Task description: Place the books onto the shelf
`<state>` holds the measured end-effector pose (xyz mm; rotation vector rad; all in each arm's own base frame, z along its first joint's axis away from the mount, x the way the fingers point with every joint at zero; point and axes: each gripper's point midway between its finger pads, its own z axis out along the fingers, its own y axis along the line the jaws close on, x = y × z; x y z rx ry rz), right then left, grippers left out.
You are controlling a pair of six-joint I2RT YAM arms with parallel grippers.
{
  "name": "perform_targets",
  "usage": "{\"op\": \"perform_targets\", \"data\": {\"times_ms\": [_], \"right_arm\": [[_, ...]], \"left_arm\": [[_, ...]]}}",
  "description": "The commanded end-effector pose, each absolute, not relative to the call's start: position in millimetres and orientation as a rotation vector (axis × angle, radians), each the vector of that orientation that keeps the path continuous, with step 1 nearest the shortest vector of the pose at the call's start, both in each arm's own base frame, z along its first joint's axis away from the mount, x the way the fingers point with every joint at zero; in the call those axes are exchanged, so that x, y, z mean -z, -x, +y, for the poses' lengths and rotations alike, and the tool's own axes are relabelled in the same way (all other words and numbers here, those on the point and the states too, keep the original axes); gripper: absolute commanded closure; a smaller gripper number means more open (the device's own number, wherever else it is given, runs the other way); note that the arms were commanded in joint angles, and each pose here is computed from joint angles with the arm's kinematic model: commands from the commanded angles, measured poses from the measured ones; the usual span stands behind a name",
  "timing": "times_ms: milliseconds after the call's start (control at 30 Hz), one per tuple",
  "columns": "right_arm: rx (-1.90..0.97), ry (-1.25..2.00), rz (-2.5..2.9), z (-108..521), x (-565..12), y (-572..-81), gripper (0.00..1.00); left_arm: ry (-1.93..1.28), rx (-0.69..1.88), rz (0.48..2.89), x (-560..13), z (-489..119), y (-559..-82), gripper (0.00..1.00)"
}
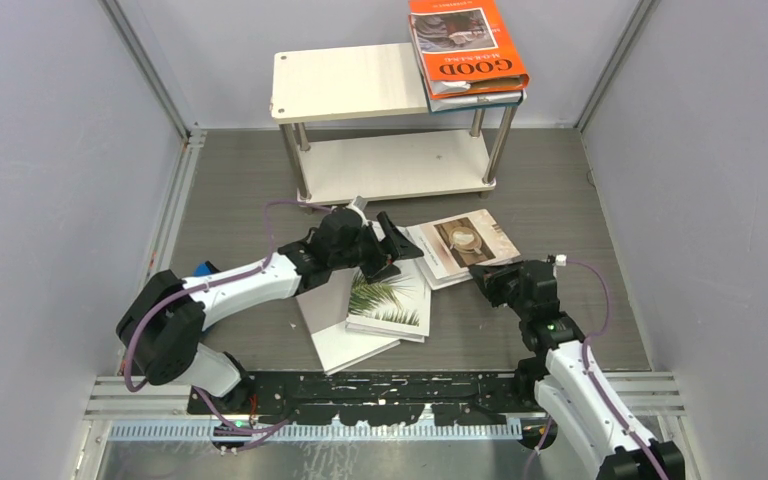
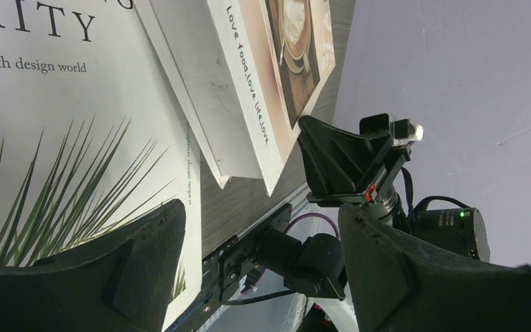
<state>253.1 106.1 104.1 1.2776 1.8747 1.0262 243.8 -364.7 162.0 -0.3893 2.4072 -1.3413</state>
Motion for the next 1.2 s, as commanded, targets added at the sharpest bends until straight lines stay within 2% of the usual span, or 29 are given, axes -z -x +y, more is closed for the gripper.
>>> {"op": "perform_targets", "data": {"times_ms": [0,567,1167], "right_arm": [[-1.114,-1.211,1.848,114,-130,-249,0.99],[-1.260,-1.171,1.765,120,-184,-234,0.99],[-1.309,-1.173,1.765,125,-189,-231,0.99]], "left_arm": [[0.357,1.439,2.310,-190,-374,-254,0.19],[0.503,1.471,2.322,-168,-359,-247,0.14],[0.686,1.483,2.340,-152,-387,-251,0.11]]}}
